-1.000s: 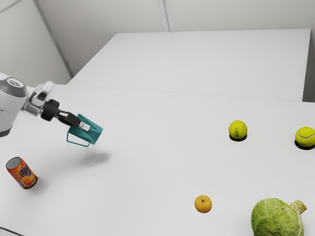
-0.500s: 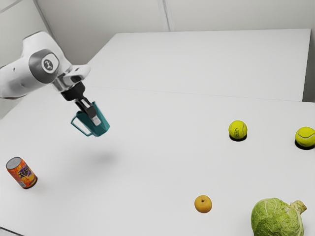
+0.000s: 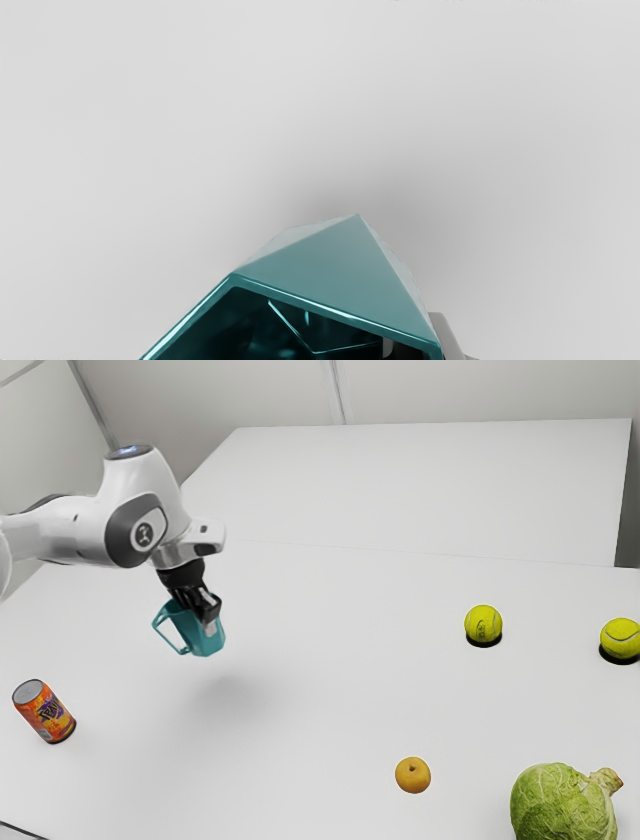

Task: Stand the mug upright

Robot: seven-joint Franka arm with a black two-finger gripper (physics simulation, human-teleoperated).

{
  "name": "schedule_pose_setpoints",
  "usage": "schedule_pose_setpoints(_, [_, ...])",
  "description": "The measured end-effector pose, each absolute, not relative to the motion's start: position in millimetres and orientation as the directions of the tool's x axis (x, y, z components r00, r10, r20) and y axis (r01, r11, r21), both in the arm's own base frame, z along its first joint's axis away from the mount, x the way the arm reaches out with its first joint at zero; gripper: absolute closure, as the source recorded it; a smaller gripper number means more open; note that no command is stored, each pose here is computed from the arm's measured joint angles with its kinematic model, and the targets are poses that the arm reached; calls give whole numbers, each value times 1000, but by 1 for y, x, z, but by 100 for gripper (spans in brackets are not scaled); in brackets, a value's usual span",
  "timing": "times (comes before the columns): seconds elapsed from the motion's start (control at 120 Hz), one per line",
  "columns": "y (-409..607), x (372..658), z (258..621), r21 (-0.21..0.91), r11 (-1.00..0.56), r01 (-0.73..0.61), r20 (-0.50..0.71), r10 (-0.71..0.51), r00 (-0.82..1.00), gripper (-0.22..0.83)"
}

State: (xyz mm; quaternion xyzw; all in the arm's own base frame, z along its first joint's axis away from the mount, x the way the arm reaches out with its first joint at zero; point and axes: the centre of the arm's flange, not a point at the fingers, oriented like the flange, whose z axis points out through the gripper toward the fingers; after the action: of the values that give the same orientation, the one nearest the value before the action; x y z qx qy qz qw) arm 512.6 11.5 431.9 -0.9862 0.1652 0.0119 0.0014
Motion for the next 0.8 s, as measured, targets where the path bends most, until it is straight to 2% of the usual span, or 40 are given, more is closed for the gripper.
schedule_pose_setpoints(0.4, [4,509,391,-57,-983,-174,59,-178,982,78])
schedule_pose_setpoints(0.8, [2,516,365,-48,-997,-67,58,-70,996,78])
